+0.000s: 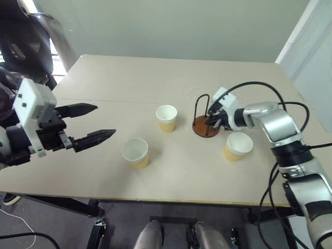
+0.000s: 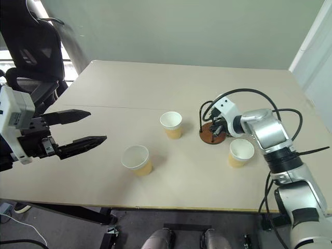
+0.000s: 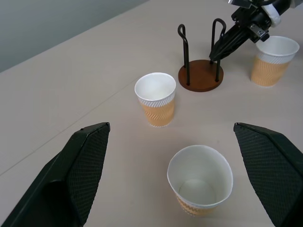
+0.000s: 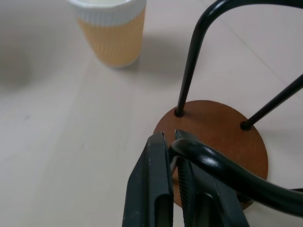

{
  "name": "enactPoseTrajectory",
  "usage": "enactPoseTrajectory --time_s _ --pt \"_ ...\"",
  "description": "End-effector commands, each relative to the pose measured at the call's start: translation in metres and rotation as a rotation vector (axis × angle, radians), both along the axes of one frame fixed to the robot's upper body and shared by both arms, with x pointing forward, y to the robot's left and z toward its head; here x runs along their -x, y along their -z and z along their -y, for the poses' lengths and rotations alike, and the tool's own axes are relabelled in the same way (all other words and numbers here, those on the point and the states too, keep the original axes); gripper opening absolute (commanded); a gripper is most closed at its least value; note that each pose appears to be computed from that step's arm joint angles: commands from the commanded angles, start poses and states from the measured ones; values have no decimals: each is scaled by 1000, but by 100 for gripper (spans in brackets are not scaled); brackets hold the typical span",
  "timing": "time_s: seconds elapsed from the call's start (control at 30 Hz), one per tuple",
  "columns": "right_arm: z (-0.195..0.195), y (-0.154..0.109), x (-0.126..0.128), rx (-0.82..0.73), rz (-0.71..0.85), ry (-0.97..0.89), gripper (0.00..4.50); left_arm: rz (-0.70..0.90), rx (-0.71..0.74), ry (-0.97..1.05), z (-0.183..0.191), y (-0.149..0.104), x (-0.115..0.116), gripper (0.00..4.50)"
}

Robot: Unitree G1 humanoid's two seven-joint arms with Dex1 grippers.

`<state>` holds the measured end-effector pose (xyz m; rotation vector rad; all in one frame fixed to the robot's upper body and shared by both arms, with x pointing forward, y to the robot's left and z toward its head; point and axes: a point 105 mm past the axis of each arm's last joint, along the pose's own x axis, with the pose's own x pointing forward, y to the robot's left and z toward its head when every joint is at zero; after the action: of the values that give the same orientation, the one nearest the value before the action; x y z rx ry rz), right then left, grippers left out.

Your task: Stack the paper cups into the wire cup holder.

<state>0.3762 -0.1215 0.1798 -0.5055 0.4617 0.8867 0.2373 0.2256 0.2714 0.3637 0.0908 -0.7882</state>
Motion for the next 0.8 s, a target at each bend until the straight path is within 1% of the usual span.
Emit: enactPoseTrajectory --time_s 0.03,0.13,0.23,0.33,0.47,0.8 --pt "-10 -18 20 24 39 -139 2 -44 -55 122 16 -4 19 450" --pt "-16 -19 37 21 22 -229 2 -44 -81 132 13 -11 23 450" --pt "-23 -20 55 26 16 -320 2 -59 -69 182 15 -18 30 450" --pt "-26 -17 70 38 -4 -406 2 -123 -101 225 17 -10 37 450" --pt "-27 -8 85 61 -36 -498 2 -129 -116 200 9 -9 37 450" --pt "-37 8 105 52 -54 -696 2 -129 -113 188 8 -8 38 450"
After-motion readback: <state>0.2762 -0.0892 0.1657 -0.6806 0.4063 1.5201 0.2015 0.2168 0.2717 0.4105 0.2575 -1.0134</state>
